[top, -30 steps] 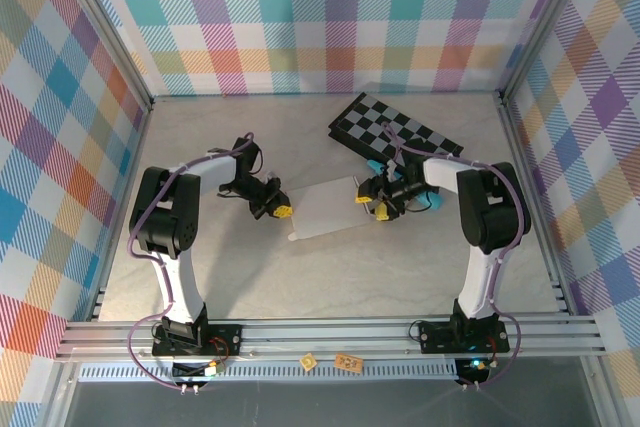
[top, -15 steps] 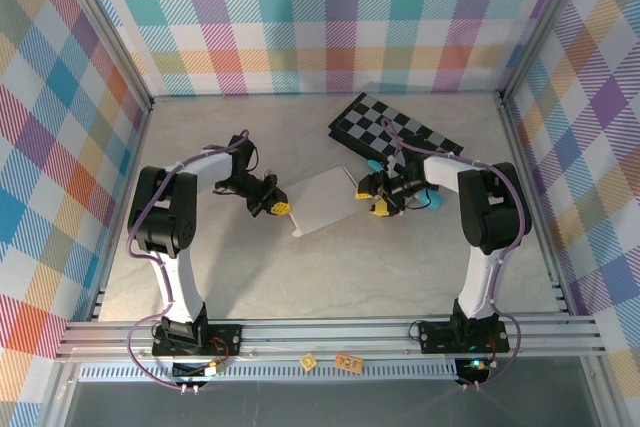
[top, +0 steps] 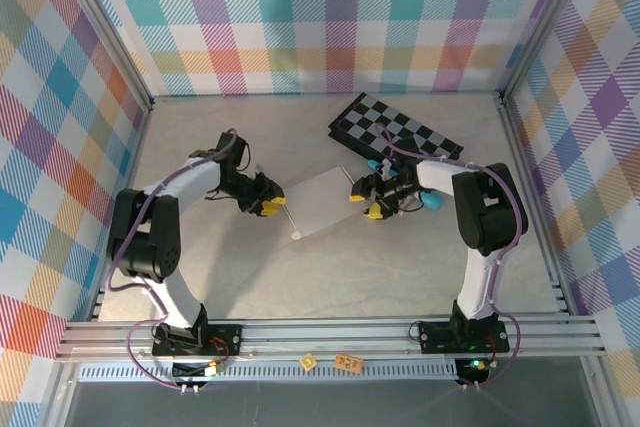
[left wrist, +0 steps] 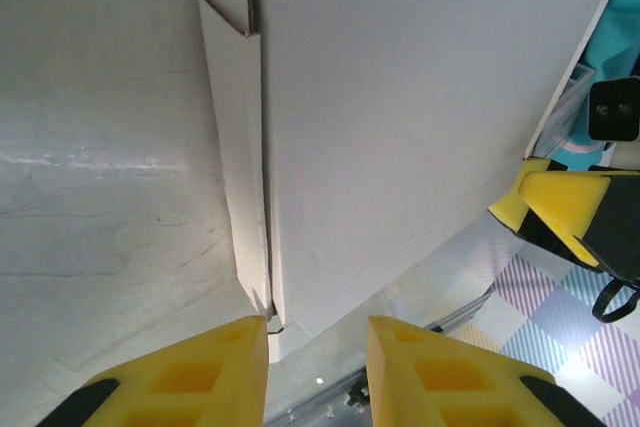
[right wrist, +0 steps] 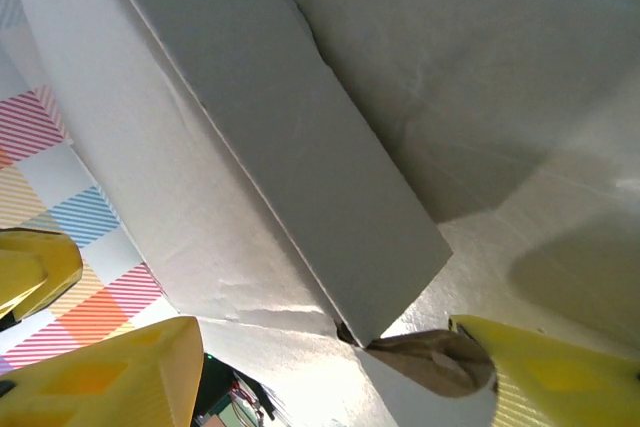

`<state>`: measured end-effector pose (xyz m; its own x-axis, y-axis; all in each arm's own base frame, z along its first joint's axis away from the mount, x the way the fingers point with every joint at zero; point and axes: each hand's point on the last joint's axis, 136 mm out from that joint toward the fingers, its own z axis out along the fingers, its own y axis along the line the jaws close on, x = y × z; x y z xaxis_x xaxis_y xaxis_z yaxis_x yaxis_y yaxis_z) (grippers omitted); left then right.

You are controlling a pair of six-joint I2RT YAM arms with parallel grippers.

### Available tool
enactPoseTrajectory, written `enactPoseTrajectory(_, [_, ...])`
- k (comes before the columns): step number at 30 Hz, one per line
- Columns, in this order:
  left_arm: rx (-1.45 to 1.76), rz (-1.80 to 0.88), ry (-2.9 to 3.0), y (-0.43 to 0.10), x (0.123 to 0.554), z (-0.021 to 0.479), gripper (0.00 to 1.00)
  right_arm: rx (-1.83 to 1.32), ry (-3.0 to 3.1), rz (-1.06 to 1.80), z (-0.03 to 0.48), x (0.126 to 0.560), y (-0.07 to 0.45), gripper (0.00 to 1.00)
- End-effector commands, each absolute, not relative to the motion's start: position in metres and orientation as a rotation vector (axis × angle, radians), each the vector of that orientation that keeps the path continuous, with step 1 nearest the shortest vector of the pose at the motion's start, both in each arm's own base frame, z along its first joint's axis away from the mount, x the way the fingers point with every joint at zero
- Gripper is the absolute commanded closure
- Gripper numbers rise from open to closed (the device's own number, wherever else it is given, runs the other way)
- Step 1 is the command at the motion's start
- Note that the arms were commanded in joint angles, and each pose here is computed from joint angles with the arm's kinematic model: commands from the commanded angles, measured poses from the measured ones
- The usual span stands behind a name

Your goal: Fold the paper box

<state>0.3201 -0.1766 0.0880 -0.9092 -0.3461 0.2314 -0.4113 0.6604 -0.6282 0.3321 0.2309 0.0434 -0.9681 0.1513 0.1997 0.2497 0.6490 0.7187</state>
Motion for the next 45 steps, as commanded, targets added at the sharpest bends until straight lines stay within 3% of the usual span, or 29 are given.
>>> enactPoseTrajectory(1, [0.792,1.097,-2.763,-0.179,0.326,0.077,0.69,-0.343,-2.770,-1.226,0.056,0.332,0.231,0.35])
enactPoseTrajectory(12, [0.792,1.089,-2.772,-0.206,0.318,0.049,0.68,-0.360,-2.759,-1.218,0.052,0.330,0.230,0.35])
enactPoseTrajectory(23, [0.704,0.889,-2.828,-0.199,0.296,0.027,0.68,-0.365,-2.758,-1.205,0.050,0.330,0.230,0.35])
enactPoseTrajectory(28, [0.704,0.895,-2.808,-0.203,0.291,0.013,0.77,-0.363,-2.755,-1.200,0.048,0.330,0.230,0.35])
enactPoseTrajectory(34, [0.703,0.914,-2.800,-0.202,0.290,0.019,1.00,-0.339,-2.779,-1.187,0.050,0.330,0.227,0.35])
enactPoseTrajectory(45, [0.829,1.237,-2.582,-0.210,0.317,0.072,1.00,-0.347,-2.742,-1.282,0.065,0.342,0.231,0.33])
